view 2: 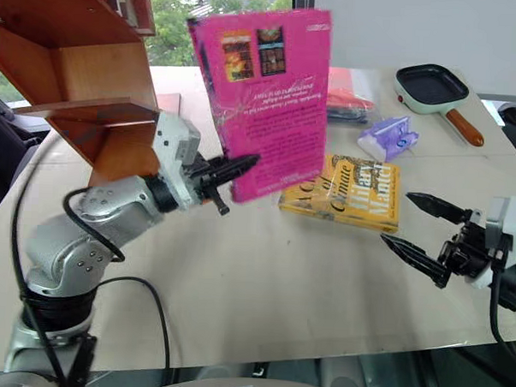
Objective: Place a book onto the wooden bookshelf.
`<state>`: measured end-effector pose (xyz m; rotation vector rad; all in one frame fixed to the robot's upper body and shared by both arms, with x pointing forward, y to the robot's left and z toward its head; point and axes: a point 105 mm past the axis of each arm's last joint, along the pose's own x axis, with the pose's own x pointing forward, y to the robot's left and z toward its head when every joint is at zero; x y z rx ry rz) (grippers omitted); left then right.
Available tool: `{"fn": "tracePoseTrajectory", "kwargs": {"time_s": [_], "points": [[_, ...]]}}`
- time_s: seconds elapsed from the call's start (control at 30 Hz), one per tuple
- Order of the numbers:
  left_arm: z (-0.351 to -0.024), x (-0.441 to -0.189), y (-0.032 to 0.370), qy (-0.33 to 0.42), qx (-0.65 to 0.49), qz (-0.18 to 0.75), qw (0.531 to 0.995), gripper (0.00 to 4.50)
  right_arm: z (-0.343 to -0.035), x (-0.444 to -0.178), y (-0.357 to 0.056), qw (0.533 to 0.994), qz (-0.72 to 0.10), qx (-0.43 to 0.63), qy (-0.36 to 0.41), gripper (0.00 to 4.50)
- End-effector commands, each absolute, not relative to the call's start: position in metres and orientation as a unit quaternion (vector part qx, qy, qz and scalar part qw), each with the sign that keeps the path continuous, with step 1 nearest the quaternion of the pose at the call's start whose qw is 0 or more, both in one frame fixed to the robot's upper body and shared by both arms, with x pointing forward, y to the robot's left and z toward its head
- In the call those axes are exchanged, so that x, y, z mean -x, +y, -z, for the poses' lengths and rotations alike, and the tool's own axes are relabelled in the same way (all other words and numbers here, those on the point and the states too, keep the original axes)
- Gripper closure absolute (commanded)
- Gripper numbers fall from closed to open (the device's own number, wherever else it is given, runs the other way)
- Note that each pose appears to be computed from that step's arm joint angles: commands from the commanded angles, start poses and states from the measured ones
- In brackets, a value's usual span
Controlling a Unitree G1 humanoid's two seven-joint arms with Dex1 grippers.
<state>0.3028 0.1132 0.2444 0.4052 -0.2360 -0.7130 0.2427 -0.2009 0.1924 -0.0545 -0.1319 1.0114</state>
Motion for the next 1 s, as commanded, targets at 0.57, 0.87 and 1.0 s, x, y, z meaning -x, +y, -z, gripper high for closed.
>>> {"fn": "tracePoseTrajectory", "kwargs": {"time_s": [0.57,0.87,1.0], "points": [[-0.336,-0.283,0.216,-0.124,-0.751,-0.003,0.649,4.43,-0.247,-0.332,-0.159,0.782,-0.595,-0.048,-0.180,0.00],[-0.327,-0.275,0.265,0.006,-0.757,-0.023,0.652,4.43,-0.255,-0.346,-0.146,0.761,-0.616,-0.058,-0.197,0.00],[-0.323,-0.276,0.281,0.039,-0.755,-0.028,0.654,4.43,-0.260,-0.346,-0.143,0.751,-0.626,-0.059,-0.201,0.00]]}}
